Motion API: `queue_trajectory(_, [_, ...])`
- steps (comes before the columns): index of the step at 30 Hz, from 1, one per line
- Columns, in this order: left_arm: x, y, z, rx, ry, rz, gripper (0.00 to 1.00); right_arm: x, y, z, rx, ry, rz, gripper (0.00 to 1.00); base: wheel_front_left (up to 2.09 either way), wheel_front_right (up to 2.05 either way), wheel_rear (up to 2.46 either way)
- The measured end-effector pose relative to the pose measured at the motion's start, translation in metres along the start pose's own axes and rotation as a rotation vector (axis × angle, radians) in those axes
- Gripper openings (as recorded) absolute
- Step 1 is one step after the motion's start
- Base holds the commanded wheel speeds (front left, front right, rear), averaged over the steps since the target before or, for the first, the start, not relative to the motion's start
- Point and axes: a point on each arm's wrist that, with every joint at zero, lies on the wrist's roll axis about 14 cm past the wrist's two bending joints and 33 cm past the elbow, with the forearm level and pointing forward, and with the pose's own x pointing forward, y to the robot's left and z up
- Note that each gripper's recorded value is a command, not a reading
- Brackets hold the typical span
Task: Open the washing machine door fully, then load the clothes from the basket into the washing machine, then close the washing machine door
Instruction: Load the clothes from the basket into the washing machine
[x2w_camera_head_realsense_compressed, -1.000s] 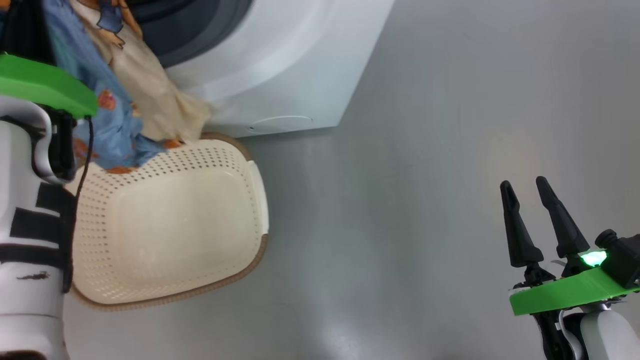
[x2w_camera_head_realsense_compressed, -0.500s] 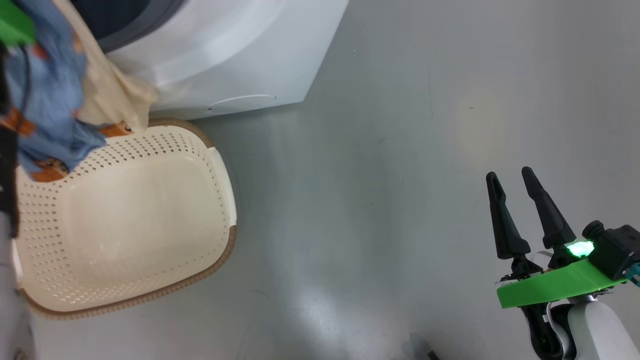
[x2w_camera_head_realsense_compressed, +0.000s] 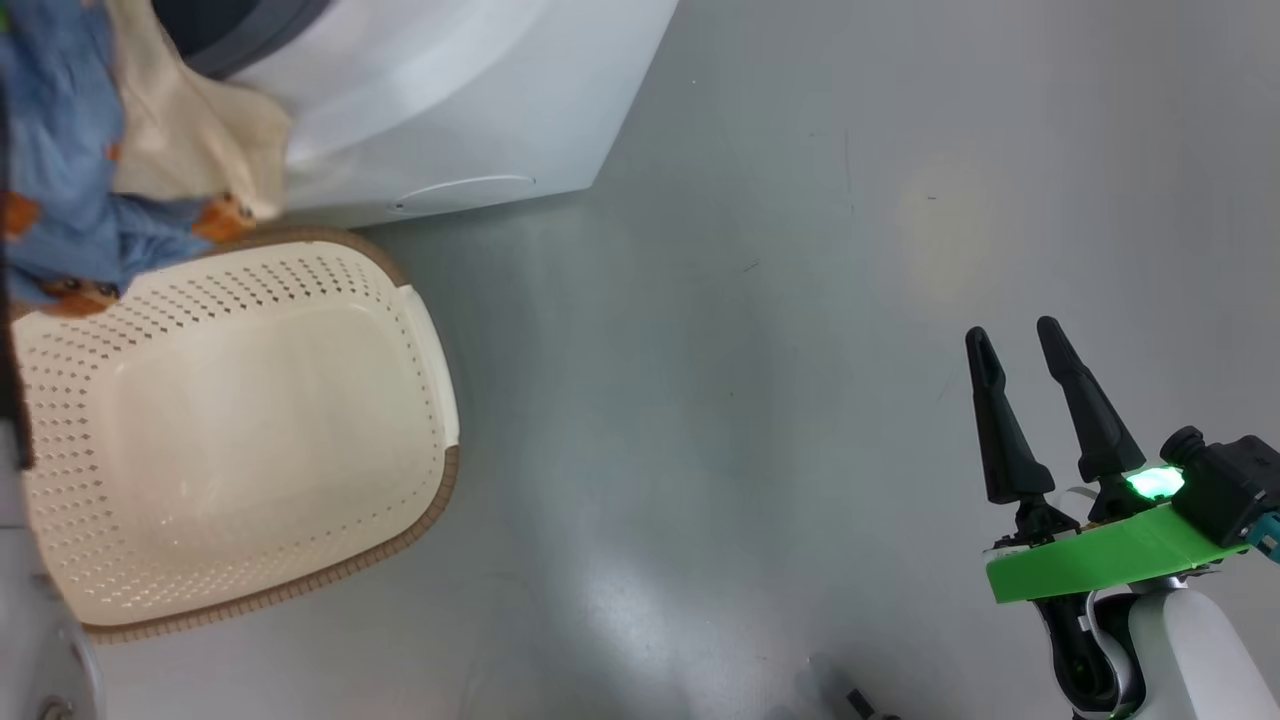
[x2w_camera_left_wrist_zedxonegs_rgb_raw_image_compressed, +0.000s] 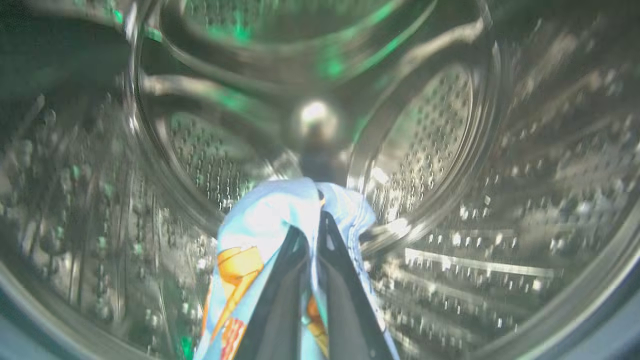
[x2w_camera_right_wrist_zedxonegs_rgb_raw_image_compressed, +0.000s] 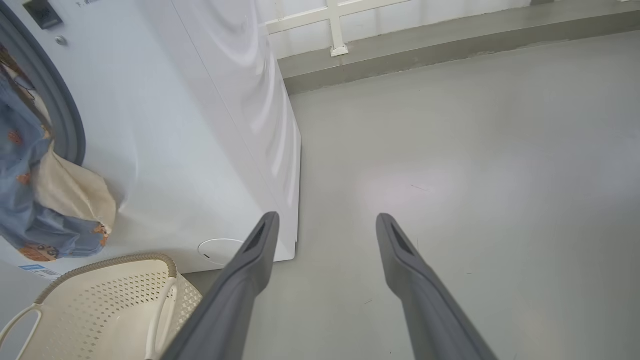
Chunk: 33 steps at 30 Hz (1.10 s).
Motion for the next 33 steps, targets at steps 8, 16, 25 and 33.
queue_trajectory(8, [-0.017,0.003,-0.045,0.008,0.175,-0.005,1.00,0.001,0.005,0.002,0.007,-0.008,0.013,1.00,0.00,0.00,0.00])
queue_trajectory(16, [-0.017,0.003,-0.034,-0.014,0.164,0.001,1.00,0.005,0.013,0.002,0.013,-0.009,0.042,1.00,0.00,0.00,0.00])
queue_trajectory(25, [-0.052,0.001,-0.040,-0.037,0.177,0.007,1.00,0.010,0.022,0.005,0.014,-0.022,0.077,1.00,0.00,0.00,0.00])
queue_trajectory(33, [-0.097,0.010,-0.043,-0.037,0.188,0.036,1.00,0.014,0.032,0.009,0.011,-0.032,0.115,1.00,0.00,0.00,0.00])
